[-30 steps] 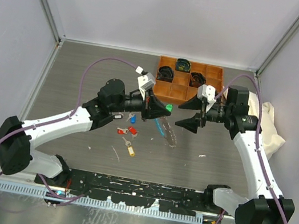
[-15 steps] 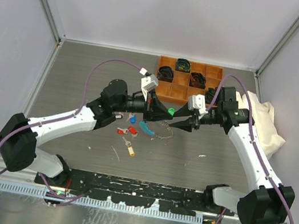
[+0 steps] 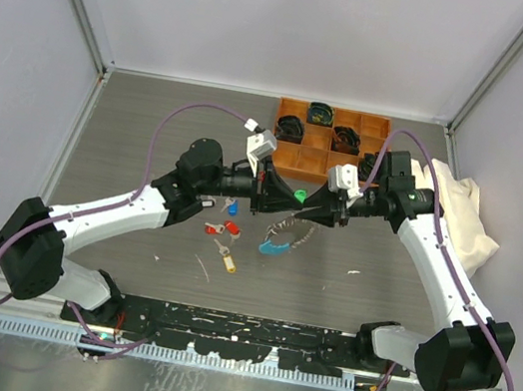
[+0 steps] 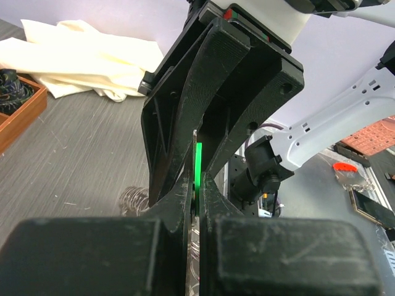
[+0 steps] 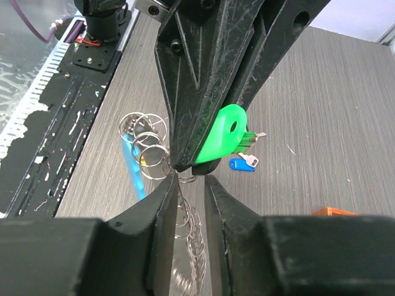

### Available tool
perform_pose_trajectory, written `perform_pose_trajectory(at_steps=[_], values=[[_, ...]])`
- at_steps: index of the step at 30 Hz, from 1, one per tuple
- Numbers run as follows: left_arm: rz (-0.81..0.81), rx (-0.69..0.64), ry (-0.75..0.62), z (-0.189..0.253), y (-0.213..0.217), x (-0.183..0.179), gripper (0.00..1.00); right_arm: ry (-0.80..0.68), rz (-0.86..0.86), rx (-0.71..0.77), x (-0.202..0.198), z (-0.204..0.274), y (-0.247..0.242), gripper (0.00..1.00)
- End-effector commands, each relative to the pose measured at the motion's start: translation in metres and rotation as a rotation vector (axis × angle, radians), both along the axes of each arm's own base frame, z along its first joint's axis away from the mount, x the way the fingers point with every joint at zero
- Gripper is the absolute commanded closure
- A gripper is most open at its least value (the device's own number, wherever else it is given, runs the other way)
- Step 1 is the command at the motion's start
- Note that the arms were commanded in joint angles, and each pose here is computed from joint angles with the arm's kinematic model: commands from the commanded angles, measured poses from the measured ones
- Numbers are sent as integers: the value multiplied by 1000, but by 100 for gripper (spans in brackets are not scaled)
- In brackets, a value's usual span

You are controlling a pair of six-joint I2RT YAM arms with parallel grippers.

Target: Remove the keys from the keyring

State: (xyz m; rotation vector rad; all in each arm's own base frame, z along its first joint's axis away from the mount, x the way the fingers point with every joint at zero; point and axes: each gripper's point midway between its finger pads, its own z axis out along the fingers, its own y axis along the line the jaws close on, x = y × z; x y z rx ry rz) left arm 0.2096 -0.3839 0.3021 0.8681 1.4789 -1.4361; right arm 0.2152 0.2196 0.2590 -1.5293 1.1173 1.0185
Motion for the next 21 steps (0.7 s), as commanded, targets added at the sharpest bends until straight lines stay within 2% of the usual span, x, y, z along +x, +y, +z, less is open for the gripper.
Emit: perform_pose_trajectory(at_steps=[1, 8, 11, 21], values=[[-23, -113, -114, 46, 2, -5, 100, -35, 23, 39, -4, 19, 3, 72], [-28, -110, -113, 45, 2, -6, 100, -27, 16, 36, -5, 19, 2, 83], [-34, -110, -116, 46, 2, -7, 100, -22, 13, 32, -5, 19, 2, 84], [-55, -107, -115, 46, 0, -10, 100, -18, -14, 23, 1, 22, 0, 69]])
